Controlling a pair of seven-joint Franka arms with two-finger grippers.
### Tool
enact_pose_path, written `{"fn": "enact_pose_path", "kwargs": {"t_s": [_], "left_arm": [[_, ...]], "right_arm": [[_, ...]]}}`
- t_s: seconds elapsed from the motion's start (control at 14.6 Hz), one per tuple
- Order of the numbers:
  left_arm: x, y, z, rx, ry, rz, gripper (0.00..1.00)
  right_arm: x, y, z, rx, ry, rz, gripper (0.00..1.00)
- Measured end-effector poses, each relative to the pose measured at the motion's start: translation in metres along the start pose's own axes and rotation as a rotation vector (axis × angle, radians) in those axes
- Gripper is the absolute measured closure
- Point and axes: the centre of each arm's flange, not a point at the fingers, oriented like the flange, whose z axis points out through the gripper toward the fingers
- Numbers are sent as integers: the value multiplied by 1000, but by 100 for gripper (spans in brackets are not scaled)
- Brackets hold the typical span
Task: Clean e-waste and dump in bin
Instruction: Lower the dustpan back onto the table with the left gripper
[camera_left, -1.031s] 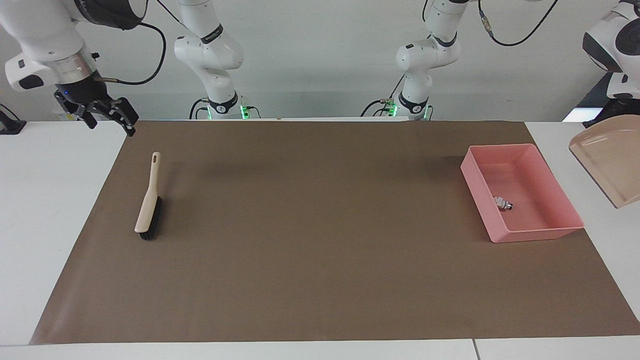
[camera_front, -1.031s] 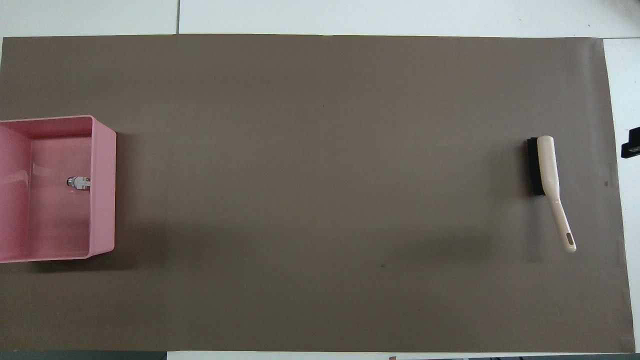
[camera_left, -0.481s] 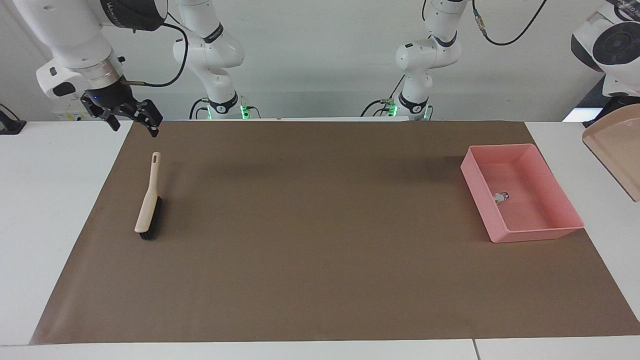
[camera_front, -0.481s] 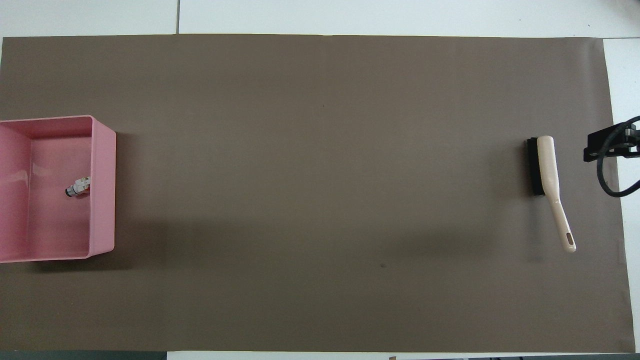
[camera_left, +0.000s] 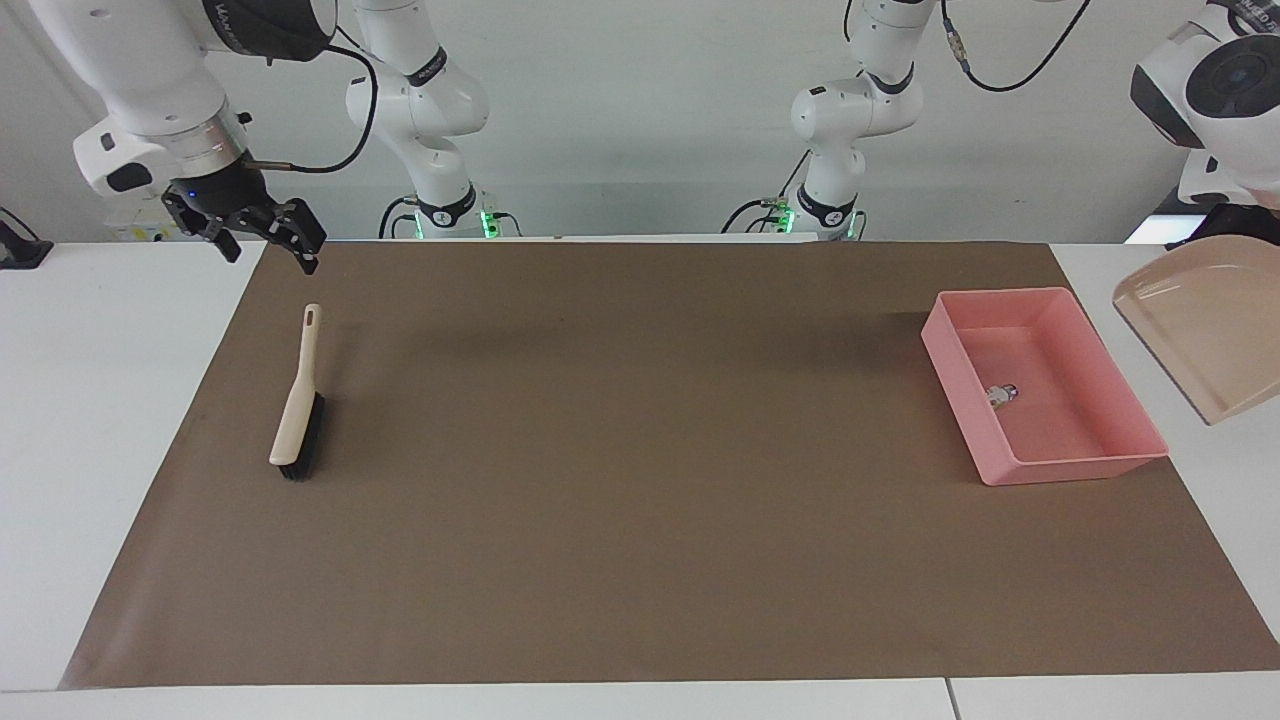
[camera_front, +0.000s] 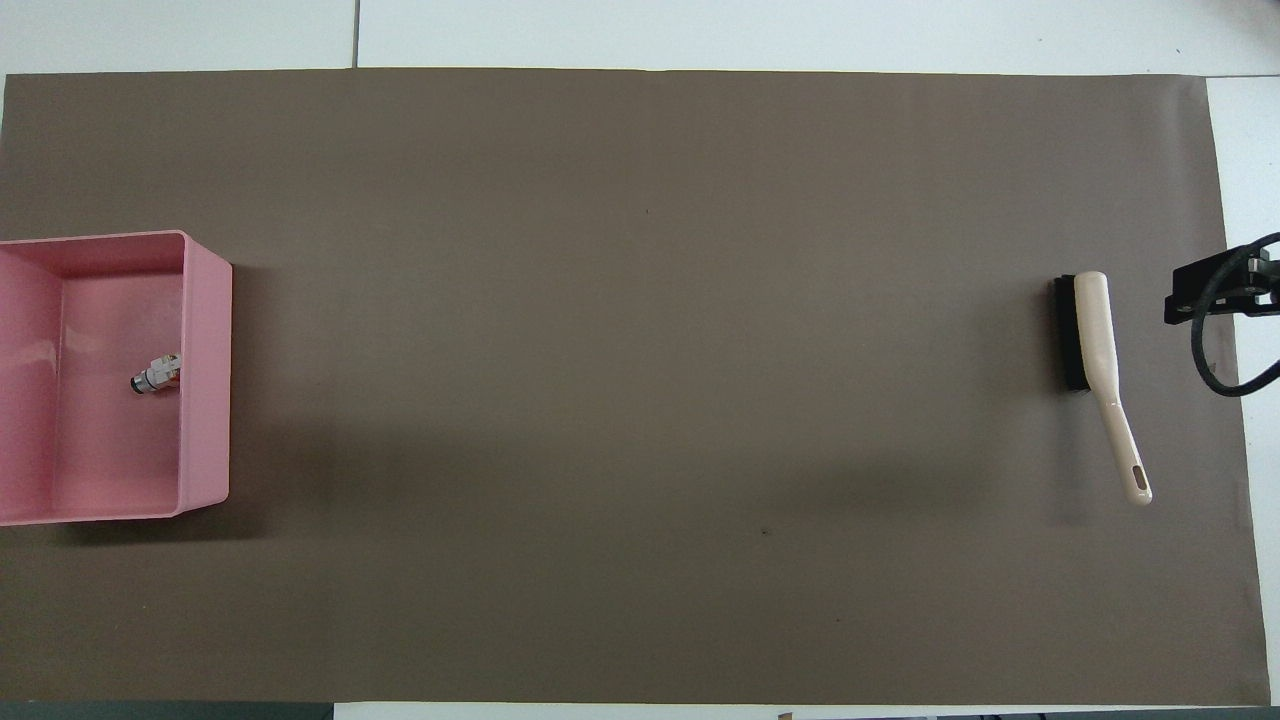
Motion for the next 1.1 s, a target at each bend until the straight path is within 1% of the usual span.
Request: {"fn": "enact_pose_path", "kwargs": {"t_s": [0.07,0.27,0.34,0.48,0.62,0.76,0.89,1.1], "left_arm": [[8,0,-1,1,86,3,68],[31,-1,-3,0,281,5,68],[43,0,-6,-5,329,18,68],[76,5,-18,-26,402,61,68],[116,16,-33,-35,456,125,68],[162,30,-49,-44,488,191,68],[204,43,-64,-53,500,227,68],[260,57,-76,-35,504,261,68]], "right_arm": [[0,-3,-1,14,1,-3,0],[-1,-9,-6,31,10,-12,0],[-1,-11,-6,30,10,-16,0],[-2,-13,-6,30,10,-21,0],[-2,-14,-6,30,10,-23,0],[-2,-15,-7,30,10,-24,0],[-2,-15,-6,28,9,-24,0],[-2,-14,-6,17,11,-29,0]]}}
